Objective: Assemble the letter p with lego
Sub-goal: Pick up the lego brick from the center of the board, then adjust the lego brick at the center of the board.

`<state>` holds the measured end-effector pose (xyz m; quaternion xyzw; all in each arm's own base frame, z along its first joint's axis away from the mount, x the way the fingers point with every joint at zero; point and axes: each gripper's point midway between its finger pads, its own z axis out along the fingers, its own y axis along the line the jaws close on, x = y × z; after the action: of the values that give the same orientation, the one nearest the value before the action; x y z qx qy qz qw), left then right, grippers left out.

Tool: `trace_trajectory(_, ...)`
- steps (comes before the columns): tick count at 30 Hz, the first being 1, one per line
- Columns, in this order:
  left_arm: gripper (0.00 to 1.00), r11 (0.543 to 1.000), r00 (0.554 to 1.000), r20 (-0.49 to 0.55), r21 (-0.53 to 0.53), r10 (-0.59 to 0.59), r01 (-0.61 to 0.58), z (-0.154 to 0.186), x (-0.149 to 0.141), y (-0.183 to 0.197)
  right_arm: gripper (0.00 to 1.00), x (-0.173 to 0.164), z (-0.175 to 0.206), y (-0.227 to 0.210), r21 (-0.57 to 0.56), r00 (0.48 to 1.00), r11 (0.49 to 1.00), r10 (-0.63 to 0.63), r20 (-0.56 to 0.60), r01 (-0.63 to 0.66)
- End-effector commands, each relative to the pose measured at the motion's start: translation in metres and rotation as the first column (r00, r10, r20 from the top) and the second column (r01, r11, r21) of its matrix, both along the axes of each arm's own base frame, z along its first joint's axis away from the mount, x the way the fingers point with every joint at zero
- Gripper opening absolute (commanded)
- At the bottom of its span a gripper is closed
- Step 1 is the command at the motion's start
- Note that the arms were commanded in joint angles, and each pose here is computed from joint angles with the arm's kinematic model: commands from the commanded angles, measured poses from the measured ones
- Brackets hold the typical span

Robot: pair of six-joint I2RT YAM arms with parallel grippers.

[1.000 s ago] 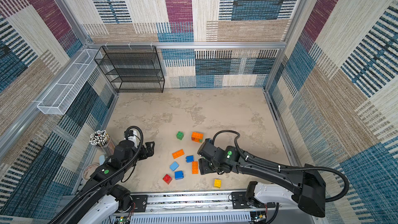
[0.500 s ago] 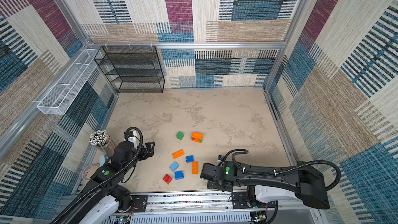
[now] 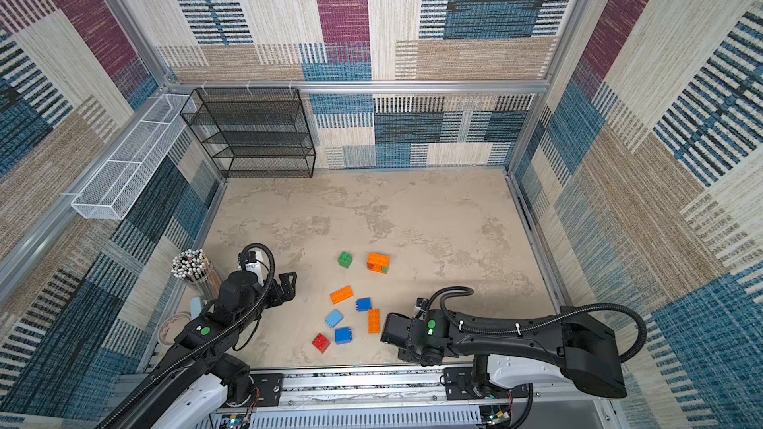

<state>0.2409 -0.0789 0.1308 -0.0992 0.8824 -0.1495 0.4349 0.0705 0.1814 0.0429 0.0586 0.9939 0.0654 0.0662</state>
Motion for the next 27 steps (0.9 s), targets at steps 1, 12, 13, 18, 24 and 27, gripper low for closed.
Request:
trace_trajectory(1,0.98,1.000,1.000,0.021,-0.002,-0.012,0.012,0.003,0.003,-0.002,0.19,0.017,0.015,0.005,-0.018,0.996,0.999,0.049,0.081,-0.047)
trace_trajectory(12,0.98,0.995,0.995,-0.035,-0.042,-0.095,0.094,-0.005,0.011,-0.022,0.20,0.158,0.109,0.110,-0.135,0.656,0.770,0.609,0.446,-0.623)
trace_trajectory(13,0.98,0.993,0.993,-0.046,-0.052,-0.108,0.105,-0.006,0.011,-0.025,0.20,0.167,0.113,0.120,-0.176,0.596,0.718,0.668,0.446,-0.673)
trace_trajectory(18,0.98,0.989,0.990,-0.057,-0.083,-0.127,0.122,-0.008,0.012,-0.029,0.20,0.207,0.112,0.159,-0.246,0.398,0.510,0.831,0.390,-0.824)
trace_trajectory(24,0.98,0.987,0.989,-0.043,-0.082,-0.139,0.136,-0.007,0.010,-0.027,0.19,0.249,0.095,0.183,-0.264,0.303,0.388,0.902,0.308,-0.883)
trace_trajectory(27,0.98,0.990,0.993,-0.004,-0.077,-0.118,0.117,-0.002,0.006,-0.020,0.19,0.262,0.082,0.184,-0.266,0.288,0.355,0.922,0.260,-0.896)
